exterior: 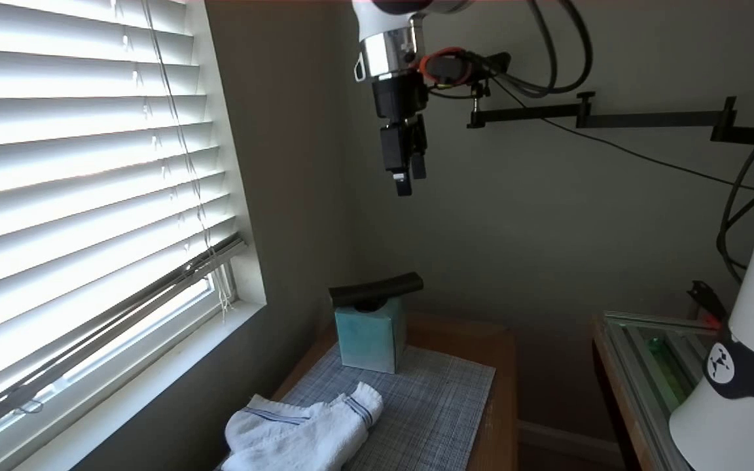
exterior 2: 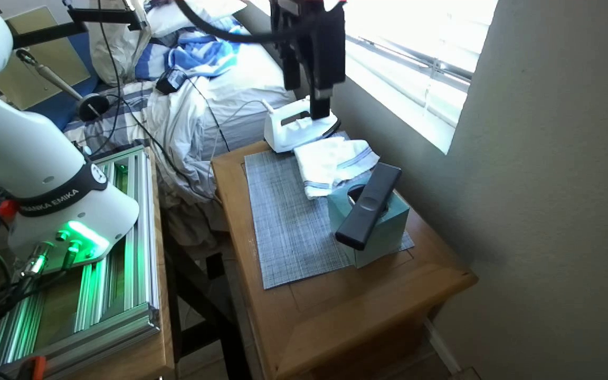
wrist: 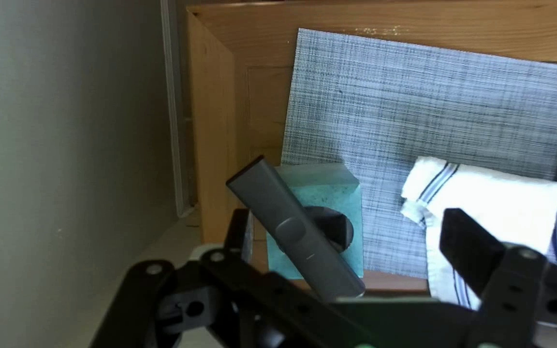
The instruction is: Remove the black remote from the blue box and put it on the white towel
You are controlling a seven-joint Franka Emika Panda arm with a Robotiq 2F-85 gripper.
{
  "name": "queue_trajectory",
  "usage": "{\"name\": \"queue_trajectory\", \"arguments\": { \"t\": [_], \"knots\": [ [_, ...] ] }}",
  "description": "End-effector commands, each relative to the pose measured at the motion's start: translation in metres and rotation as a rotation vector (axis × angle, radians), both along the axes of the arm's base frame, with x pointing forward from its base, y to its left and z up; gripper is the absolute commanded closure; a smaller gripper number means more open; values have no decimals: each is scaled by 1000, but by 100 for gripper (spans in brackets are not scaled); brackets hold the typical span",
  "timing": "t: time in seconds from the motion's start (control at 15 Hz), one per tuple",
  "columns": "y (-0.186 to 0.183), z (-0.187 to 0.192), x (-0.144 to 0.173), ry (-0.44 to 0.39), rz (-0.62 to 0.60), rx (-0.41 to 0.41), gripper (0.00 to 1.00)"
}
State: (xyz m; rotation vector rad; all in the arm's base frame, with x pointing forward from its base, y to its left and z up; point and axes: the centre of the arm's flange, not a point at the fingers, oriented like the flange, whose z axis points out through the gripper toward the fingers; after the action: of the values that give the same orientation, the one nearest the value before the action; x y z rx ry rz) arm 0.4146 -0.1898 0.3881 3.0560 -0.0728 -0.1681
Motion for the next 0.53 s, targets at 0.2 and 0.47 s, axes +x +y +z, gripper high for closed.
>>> {"name": "queue_trajectory", "arguments": {
  "t": [0.2,0.47],
  "knots": [
    [-6,-39,23,78,4,-5,0],
    [-8,-56,38,41,171,-27,0]
  ]
}}
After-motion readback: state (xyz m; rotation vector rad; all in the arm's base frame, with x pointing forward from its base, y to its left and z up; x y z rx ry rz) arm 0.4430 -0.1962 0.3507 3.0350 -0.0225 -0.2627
